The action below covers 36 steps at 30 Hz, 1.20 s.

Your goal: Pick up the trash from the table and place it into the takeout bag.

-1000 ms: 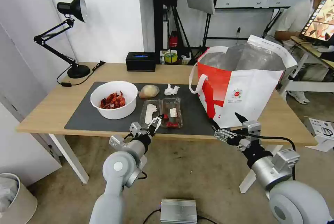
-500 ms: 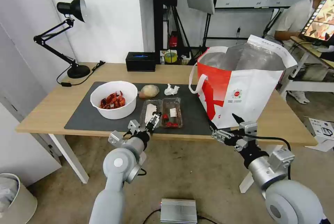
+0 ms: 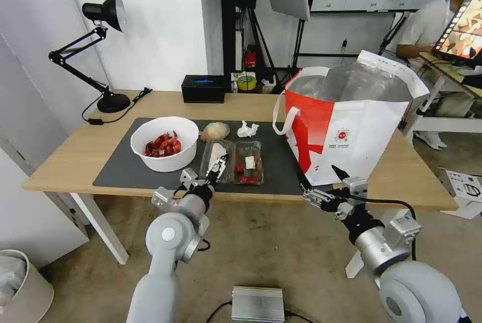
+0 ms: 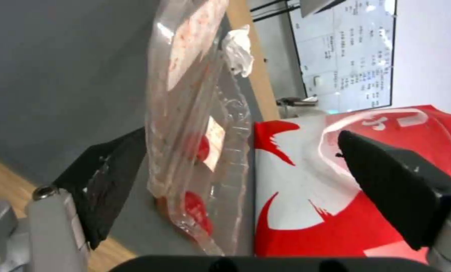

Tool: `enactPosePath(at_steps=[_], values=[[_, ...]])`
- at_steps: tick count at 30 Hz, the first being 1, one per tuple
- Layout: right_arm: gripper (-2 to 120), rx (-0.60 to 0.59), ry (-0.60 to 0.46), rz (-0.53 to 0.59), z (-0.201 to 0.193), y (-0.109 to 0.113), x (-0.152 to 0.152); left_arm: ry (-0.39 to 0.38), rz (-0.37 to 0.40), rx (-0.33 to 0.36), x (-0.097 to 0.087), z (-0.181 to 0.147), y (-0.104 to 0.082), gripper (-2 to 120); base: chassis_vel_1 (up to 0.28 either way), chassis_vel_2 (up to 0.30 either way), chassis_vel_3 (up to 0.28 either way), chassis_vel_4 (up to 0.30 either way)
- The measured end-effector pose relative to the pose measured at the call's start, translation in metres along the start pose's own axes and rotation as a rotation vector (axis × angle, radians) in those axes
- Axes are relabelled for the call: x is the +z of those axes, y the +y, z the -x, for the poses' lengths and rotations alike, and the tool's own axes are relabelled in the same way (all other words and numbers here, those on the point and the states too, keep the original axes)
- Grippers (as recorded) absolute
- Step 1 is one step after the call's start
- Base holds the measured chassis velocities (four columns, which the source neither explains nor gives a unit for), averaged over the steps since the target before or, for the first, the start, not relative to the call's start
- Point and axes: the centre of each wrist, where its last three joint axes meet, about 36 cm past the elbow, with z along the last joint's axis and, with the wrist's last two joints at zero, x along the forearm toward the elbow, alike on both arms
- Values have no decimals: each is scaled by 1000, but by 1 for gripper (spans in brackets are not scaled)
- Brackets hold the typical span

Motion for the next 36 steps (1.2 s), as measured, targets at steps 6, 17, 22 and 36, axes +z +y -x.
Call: enactPosePath(at_steps=[6,17,22,36], values=[[100,-1,-5,-3,0,-1,-1,-1,2,21,0,-2,-3,100,0,0,0,0],[100,-7,-11,-5,1,-2,-3,-25,-4,73,-1,-7,-9,100,0,0,0,0],[100,-7,-11,-3,0,-2,-3,-27,-5,105,1,-10,-13,100,0,0,0,0],[100,12,-16,6,-7,-4,-2,54,17,154,32,-17,-28,100,0,0,0,0]])
